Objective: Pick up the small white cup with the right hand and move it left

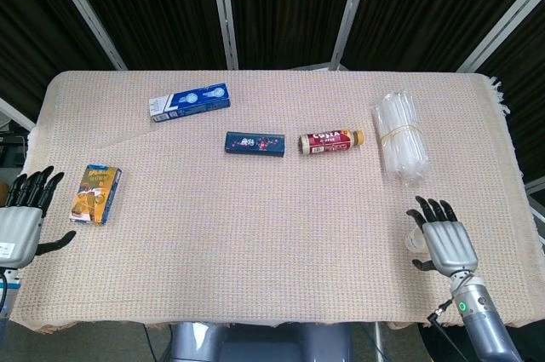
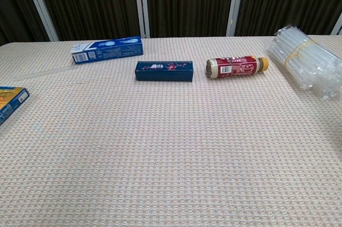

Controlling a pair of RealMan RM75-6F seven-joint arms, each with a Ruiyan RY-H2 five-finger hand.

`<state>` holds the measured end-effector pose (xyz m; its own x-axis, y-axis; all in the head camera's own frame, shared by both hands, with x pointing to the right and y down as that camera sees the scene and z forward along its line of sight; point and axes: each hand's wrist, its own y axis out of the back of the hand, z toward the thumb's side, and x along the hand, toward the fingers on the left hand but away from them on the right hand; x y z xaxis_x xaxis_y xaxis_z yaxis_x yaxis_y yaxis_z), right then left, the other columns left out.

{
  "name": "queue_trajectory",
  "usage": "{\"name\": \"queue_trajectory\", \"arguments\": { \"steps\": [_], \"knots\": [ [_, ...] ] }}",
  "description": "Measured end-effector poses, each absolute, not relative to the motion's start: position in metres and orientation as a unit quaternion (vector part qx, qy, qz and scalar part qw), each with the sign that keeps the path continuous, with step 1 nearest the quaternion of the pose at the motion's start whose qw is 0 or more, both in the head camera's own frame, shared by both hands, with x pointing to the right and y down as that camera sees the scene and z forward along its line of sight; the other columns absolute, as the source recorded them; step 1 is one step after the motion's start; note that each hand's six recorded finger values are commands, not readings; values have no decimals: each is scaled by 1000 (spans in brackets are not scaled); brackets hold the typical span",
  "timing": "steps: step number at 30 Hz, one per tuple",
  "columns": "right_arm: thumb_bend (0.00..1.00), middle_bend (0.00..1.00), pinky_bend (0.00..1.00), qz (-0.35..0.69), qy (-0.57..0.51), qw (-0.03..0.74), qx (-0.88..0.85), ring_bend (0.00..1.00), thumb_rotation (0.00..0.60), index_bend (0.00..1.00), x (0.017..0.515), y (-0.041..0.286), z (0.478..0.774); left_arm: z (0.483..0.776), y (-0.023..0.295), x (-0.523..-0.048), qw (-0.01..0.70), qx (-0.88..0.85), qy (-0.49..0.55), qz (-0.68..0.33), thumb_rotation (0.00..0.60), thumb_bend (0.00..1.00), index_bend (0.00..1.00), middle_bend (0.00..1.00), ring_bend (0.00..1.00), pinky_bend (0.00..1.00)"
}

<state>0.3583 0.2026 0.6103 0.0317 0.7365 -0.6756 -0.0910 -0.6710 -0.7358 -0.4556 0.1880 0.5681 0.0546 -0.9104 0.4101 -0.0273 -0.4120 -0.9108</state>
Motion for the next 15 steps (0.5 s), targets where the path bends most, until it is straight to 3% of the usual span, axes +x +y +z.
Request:
{"name": "queue_trajectory", "arguments": {
  "steps": [15],
  "knots": [
    [89, 0, 0, 694, -207, 317, -612, 0, 600, 296, 367, 199, 635, 568, 188, -456, 386, -615, 381, -573, 600, 112, 0, 0, 0, 0]
  ]
}}
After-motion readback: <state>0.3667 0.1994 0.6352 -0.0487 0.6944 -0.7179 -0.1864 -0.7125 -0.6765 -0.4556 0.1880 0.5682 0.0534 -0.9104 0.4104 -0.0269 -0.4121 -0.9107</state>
